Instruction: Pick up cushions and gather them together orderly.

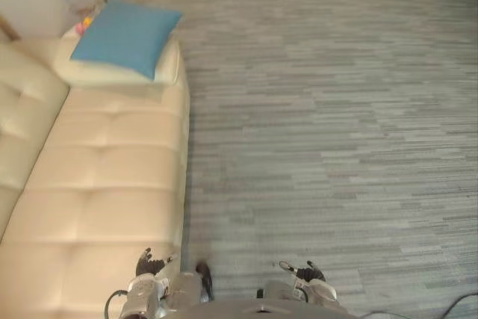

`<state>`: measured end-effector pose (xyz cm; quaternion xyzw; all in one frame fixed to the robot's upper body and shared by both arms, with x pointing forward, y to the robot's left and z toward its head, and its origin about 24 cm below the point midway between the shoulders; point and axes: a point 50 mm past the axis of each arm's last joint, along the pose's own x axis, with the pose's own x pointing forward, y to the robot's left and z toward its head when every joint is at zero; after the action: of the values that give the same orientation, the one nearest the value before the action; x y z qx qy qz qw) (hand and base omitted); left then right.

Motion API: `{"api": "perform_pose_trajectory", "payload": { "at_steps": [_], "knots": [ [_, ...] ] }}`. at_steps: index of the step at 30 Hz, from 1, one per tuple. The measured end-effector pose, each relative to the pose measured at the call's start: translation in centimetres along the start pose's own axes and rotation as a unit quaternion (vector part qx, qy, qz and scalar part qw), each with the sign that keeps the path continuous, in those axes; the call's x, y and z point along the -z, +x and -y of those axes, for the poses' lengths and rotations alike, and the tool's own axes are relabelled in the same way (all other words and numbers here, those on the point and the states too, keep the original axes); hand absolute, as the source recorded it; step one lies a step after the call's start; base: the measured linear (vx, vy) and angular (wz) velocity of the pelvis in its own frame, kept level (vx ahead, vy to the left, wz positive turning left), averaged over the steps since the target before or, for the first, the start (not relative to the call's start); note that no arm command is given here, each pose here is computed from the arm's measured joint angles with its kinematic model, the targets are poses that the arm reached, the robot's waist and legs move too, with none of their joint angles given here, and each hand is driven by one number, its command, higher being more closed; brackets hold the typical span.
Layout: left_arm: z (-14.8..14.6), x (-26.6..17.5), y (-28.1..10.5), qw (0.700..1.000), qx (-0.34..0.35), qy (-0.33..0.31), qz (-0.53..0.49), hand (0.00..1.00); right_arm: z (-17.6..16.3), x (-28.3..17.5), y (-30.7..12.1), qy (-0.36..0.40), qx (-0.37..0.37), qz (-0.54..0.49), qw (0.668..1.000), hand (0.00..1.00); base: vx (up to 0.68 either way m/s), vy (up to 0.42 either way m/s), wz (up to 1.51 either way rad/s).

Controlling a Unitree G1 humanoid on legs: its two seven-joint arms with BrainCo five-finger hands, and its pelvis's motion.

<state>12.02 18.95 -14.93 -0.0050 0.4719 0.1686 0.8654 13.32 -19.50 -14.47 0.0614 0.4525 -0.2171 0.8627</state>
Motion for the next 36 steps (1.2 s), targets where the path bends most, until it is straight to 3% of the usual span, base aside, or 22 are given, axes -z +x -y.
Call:
{"api": "perform_pose_trajectory", "payload": {
  "at_steps": [10,14,21,29,36],
  "knots": [
    [0.9,0.0,0.2,1.0,0.013,0.016,-0.011,0.0,0.5,-1.5,0.6,0.008,0.01,0.013,1.0,0.0,0.45,-0.1,0.23],
    [1.8,0.7,-0.1,0.999,0.016,-0.013,-0.026,0.0,2.2,-1.9,0.9,0.021,0.035,0.014,0.999,0.0,0.52,-0.337,0.4],
    [1.8,-1.1,-0.1,0.999,0.015,-0.034,0.013,0.0,1.6,-1.3,0.5,0.009,0.028,0.011,1.0,0.0,0.47,-0.191,0.12],
    [1.4,-0.4,-0.3,0.999,0.011,-0.035,0.008,0.0,1.4,-0.8,0.6,0.008,0.032,-0.008,0.999,0.0,0.47,0.13,-0.11],
    [0.1,-0.1,0.1,1.0,-0.004,0.001,-0.005,0.0,0.0,-0.4,0.6,-0.025,0.009,-0.021,0.999,0.0,0.53,0.188,0.08]
  ]
}}
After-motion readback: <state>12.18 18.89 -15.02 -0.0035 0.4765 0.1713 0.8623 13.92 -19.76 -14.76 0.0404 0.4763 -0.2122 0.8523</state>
